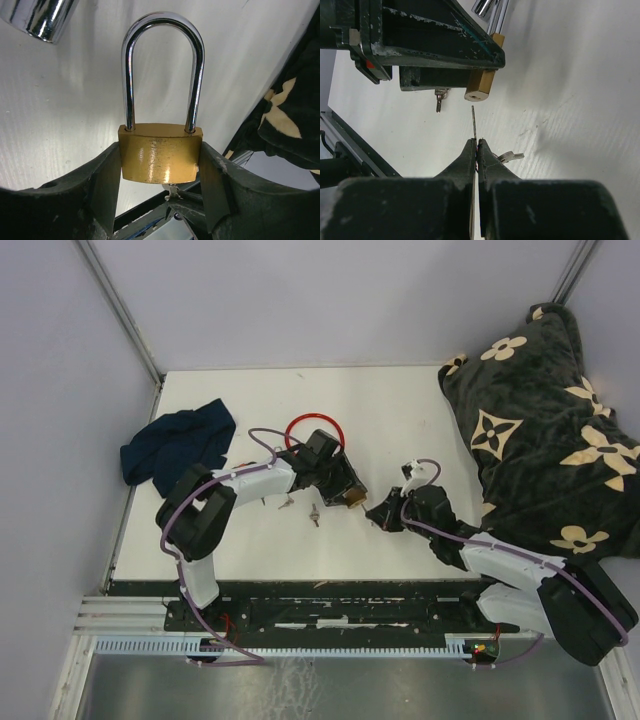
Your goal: Unlock with the key
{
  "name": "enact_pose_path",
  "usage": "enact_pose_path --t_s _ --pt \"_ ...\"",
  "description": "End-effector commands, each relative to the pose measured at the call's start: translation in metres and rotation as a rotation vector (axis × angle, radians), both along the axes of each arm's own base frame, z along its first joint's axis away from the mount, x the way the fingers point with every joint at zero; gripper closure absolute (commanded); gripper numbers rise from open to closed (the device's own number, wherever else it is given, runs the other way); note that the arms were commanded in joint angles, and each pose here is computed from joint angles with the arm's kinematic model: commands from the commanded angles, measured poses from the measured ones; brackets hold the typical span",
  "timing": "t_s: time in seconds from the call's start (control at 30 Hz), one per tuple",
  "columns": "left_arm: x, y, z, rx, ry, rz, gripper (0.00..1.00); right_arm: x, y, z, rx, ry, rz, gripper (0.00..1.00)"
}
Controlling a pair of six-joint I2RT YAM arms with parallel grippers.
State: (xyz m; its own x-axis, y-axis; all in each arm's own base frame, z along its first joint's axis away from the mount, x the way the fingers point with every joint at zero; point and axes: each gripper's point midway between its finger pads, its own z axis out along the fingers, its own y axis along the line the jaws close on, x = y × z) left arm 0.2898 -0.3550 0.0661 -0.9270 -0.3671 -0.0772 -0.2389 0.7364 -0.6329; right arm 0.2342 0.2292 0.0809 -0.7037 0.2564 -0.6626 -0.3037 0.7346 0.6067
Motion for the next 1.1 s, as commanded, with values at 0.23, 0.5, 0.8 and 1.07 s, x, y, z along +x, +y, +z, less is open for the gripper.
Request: enact_pose_path --t_s 0.23,0.5,0.8,1.07 --pt "0.011 -0.019 0.056 -0.17 -0.09 0.008 0.81 0.023 0.016 0.023 0.062 -0.056 -0.043 0.98" --pt "0.009 -0.02 0.055 -0.179 -0.091 0.006 0.82 0.026 0.013 0.02 0.062 -0.052 -0.071 0.98" --pt "0.008 -0.023 0.056 -0.191 -0.092 0.007 0.82 0.026 0.017 0.016 0.075 -0.034 -0.067 0.98" --pt "0.004 -0.026 0.055 -0.201 -0.086 0.005 0.83 0.028 0.015 0.013 0.089 -0.028 -0.099 0.98"
